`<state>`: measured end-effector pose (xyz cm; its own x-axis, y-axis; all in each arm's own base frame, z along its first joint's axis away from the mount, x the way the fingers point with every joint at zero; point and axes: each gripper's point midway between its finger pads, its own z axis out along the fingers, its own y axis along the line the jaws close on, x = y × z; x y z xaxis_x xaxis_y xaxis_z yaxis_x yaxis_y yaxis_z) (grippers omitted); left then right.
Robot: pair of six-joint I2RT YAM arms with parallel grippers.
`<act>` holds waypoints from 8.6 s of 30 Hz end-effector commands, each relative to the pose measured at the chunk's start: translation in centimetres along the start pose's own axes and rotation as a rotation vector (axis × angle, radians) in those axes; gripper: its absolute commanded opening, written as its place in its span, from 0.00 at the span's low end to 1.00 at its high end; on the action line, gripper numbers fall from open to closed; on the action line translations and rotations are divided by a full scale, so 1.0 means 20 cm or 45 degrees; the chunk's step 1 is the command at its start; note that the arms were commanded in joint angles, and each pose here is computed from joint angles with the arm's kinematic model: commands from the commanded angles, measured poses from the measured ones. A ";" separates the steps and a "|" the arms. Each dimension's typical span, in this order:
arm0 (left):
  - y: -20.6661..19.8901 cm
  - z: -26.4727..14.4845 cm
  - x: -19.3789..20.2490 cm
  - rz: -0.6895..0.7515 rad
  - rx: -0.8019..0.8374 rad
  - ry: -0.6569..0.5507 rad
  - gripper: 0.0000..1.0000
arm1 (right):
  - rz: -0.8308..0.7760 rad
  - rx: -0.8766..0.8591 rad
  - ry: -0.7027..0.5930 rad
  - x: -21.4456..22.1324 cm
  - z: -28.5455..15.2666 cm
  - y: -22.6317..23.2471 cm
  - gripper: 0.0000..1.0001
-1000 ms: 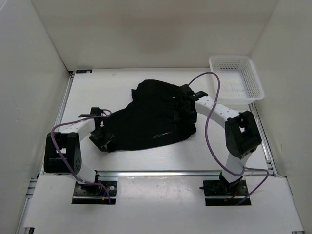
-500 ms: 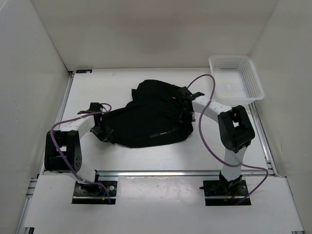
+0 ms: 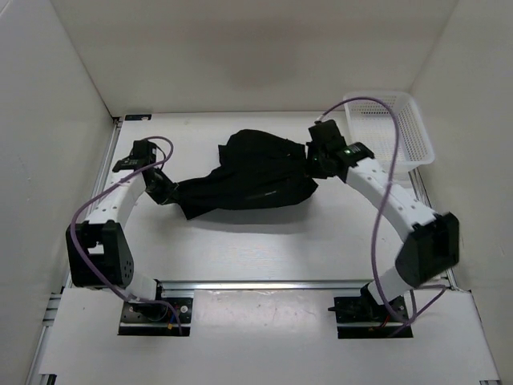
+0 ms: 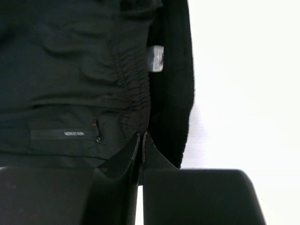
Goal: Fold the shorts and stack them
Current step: Flatten the shorts out
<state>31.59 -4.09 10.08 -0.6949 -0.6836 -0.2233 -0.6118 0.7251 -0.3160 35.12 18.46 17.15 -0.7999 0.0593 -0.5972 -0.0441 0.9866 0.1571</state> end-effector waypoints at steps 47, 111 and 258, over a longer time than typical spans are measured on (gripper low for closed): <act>0.21 0.35 0.17 0.039 -0.206 0.211 0.10 | 0.279 0.010 0.392 0.82 0.08 -0.01 0.01; 0.06 0.42 0.32 0.145 -0.200 0.298 0.39 | 1.004 0.140 0.429 1.01 0.12 -0.27 0.46; -1.19 0.65 -0.32 0.599 0.358 0.100 0.10 | -0.024 0.301 0.169 -0.30 0.55 -0.27 0.00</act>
<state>54.27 -17.17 3.52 -0.9158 -0.2794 -0.2886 -0.1774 0.9260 -0.3334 45.43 14.63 8.86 -0.8990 0.0466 -0.4354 0.0735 0.9963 -0.0450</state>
